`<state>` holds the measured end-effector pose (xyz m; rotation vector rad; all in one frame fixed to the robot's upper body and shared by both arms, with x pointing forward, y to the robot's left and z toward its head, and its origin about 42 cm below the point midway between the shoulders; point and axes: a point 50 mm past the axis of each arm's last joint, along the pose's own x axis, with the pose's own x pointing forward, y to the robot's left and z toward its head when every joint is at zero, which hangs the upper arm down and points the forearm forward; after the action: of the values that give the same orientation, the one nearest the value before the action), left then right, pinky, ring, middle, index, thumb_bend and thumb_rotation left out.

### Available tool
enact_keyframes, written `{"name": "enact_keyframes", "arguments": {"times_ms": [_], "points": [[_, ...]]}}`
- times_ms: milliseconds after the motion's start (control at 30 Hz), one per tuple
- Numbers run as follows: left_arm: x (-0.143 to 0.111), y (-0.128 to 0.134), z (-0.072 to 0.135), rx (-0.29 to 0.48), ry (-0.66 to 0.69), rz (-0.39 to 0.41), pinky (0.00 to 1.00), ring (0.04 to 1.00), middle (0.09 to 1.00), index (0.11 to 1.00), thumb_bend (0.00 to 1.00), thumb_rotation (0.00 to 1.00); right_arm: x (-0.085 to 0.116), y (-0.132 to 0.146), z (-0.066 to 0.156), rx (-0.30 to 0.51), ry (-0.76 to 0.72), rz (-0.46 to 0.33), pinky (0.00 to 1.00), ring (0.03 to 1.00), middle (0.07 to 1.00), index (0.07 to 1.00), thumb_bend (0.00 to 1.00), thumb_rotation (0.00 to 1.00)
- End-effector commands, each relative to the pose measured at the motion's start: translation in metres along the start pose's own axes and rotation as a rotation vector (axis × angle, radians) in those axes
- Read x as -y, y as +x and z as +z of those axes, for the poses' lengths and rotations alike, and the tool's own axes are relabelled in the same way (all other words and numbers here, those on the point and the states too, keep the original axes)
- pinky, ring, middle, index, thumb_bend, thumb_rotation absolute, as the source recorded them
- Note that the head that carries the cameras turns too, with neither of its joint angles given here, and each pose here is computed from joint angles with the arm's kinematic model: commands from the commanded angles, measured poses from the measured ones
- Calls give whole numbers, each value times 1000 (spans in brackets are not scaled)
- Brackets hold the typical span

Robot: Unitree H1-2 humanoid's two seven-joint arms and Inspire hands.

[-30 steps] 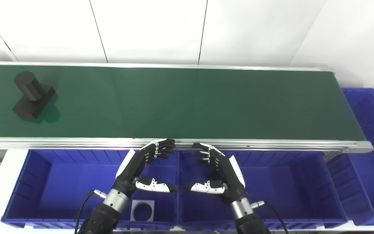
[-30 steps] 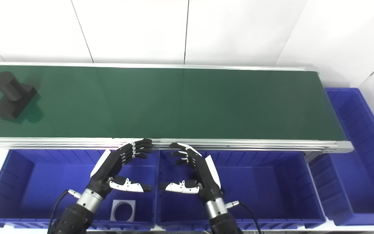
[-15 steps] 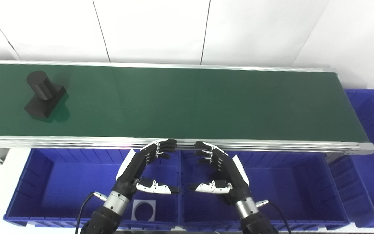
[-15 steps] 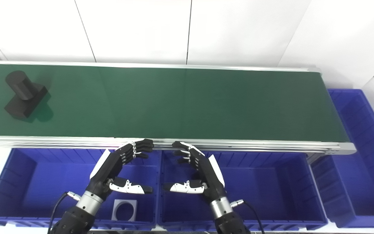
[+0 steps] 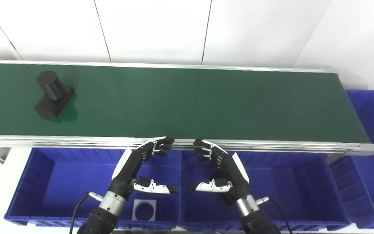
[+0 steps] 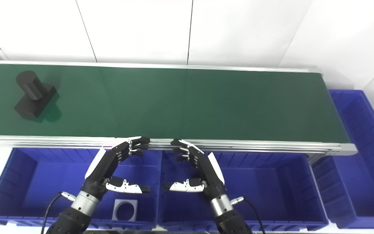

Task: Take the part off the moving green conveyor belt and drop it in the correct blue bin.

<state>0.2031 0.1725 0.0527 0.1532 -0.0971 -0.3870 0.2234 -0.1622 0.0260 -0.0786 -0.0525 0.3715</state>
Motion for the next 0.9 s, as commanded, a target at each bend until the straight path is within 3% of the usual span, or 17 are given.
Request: {"name": "enact_keyframes", "arguments": {"times_ms": [0, 300, 633, 867], "points": [[-3, 6, 9, 33, 12, 12, 697, 764, 795, 764, 825, 0, -3, 9, 15, 98, 2, 4, 680, 784, 866, 766, 824, 97], [-1, 13, 3, 34, 40, 16, 685, 752, 793, 751, 823, 0, -7, 8, 13, 95, 23, 19, 698, 798, 871, 769, 811, 93], [0, 15, 1, 35, 41, 12, 671, 746, 792, 750, 835, 0, -7, 10, 14, 98, 19, 41, 706, 799, 876, 780, 830, 153], [9, 21, -13, 44, 27, 8, 667, 746, 788, 751, 838, 0, 3, 9, 8, 79, 22, 42, 689, 778, 872, 786, 861, 174]]}}
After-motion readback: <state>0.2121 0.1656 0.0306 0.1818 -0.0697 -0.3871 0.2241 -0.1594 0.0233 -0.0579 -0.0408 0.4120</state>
